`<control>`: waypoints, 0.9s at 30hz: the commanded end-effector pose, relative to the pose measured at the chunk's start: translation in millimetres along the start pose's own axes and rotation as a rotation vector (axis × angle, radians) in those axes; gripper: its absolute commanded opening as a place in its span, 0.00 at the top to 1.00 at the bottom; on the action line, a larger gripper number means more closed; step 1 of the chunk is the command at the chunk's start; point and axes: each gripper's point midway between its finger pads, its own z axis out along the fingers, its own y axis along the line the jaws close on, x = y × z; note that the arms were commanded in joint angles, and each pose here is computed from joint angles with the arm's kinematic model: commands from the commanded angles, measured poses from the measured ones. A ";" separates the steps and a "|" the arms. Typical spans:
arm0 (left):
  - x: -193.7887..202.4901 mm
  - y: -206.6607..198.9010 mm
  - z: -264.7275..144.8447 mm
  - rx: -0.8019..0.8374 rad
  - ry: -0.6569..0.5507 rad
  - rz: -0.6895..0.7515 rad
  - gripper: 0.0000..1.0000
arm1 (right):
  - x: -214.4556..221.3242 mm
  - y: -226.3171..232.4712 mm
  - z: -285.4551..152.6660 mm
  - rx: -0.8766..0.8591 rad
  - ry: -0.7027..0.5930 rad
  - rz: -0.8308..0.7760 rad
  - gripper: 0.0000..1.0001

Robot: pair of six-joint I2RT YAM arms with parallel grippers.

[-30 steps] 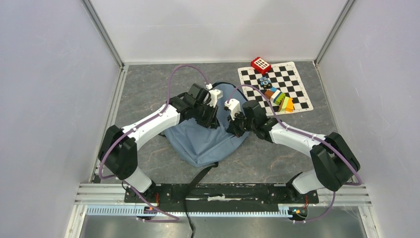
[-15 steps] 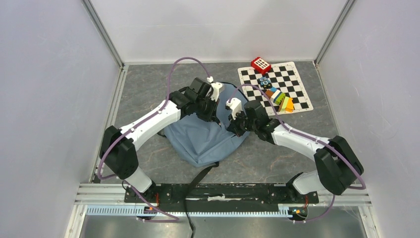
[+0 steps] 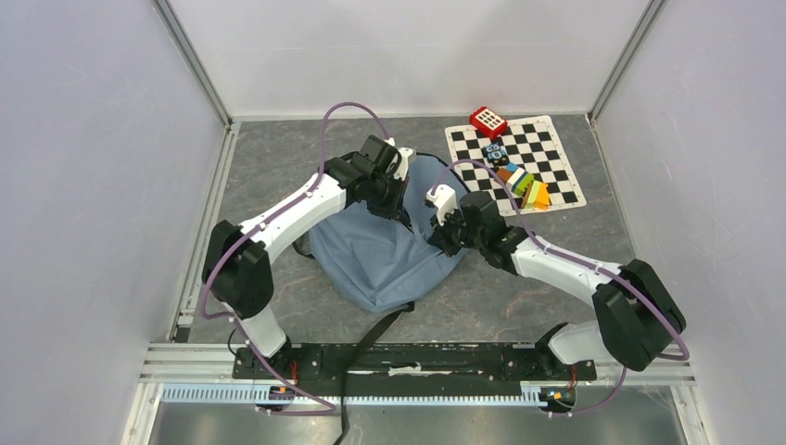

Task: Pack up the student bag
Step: Zip the student bag at the center of the board.

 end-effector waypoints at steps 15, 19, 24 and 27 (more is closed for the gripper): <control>-19.0 -24.4 -8.5 0.189 -0.027 -0.015 0.98 | -60.8 19.0 -14.5 -0.054 -0.126 -0.046 0.33; -17.9 -24.0 -8.6 0.185 -0.023 -0.019 0.98 | -69.6 26.0 -5.0 -0.091 -0.155 -0.034 0.32; -18.3 -23.7 -9.6 0.182 -0.026 -0.021 0.98 | -68.9 30.1 6.7 -0.118 -0.153 0.002 0.32; -18.0 -23.5 -10.0 0.180 -0.026 -0.023 0.98 | -59.5 31.1 13.9 -0.127 -0.140 0.023 0.32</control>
